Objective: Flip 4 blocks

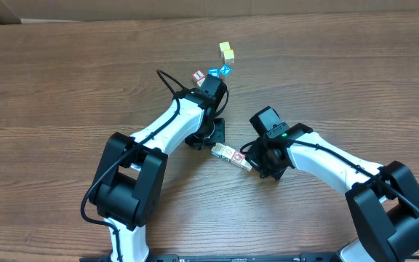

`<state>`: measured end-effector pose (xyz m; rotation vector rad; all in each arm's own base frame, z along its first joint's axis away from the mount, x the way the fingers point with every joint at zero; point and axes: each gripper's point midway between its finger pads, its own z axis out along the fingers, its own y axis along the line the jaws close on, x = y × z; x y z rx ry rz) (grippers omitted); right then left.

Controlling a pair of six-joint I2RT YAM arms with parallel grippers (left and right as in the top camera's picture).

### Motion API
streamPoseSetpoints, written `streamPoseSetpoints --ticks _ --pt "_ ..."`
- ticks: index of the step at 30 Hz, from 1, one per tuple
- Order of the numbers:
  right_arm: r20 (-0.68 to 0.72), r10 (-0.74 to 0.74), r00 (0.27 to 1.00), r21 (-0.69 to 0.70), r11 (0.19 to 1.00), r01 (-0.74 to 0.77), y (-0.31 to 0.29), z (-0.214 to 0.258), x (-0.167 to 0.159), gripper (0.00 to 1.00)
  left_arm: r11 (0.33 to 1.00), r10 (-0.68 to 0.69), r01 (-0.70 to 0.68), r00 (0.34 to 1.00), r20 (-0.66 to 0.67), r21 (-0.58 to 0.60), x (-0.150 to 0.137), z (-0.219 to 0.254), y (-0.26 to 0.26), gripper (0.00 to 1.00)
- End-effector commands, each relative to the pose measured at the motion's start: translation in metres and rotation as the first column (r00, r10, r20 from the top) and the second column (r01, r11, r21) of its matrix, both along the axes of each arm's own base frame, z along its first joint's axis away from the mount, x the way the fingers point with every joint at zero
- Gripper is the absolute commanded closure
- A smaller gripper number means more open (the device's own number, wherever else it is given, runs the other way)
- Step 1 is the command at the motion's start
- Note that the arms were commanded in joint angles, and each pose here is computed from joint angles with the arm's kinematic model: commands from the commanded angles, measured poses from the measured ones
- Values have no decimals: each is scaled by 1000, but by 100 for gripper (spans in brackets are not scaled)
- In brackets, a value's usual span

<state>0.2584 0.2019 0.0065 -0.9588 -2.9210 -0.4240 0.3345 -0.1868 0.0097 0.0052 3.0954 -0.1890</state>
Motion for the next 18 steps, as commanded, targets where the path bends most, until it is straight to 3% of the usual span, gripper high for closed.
streamPoseSetpoints --ticks 1,7,18 --pt "-39 -81 996 53 995 83 18 2 -3 96 998 -9 8 1000 -16 -55 -3 -3 -15 96" --pt "-93 -206 974 51 976 211 25 2 -10 96 997 -8 11 999 36 -76 9 -2 -20 96" --pt "-141 -365 920 106 919 380 59 8 -16 94 1000 13 -13 994 113 5 25 -2 -7 96"
